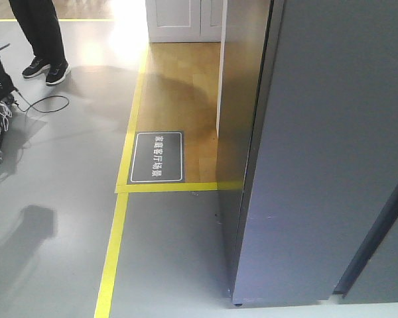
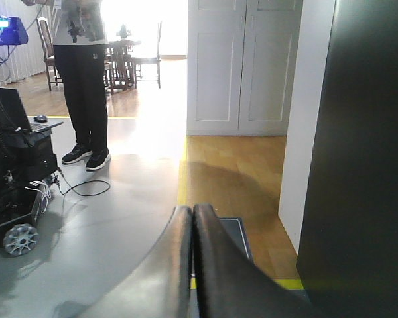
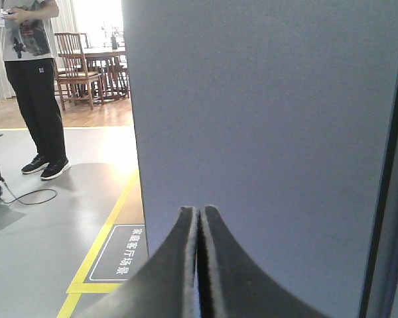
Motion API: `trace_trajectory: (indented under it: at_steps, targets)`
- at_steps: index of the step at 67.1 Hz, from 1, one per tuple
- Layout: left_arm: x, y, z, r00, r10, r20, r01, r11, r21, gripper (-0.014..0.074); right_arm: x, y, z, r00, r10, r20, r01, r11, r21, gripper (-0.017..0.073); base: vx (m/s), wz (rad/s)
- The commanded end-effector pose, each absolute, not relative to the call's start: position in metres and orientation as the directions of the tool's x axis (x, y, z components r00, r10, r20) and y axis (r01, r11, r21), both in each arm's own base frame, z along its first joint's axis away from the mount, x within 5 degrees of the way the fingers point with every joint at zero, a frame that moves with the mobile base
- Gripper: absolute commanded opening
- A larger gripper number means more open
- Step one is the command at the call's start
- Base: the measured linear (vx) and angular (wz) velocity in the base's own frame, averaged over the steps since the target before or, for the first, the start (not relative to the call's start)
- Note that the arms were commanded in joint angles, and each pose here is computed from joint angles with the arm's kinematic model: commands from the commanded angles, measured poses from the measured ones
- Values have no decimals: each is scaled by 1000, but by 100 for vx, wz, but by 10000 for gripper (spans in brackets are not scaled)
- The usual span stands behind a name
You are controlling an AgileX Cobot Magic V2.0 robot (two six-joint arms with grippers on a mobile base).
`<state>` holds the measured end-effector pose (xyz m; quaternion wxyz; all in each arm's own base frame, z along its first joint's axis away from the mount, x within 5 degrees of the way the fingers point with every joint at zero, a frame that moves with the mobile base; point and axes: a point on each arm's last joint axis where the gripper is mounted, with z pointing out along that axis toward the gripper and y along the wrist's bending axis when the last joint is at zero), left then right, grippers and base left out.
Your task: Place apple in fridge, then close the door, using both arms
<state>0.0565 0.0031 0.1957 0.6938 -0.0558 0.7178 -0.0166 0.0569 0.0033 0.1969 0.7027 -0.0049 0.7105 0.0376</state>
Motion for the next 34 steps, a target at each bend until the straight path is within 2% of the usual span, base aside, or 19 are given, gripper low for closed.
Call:
trace_trajectory:
  at_steps: [1,34]
  targets:
    - [54,3,208,69,-112,-991,-42,992,-115,-6,55,3,207,90,48,-995,-64,997,42,-3,0,0]
    - [54,3,208,69,-112,-991,-42,992,-115,-6,55,3,207,90,48,-995,-64,997,42,-3,0,0]
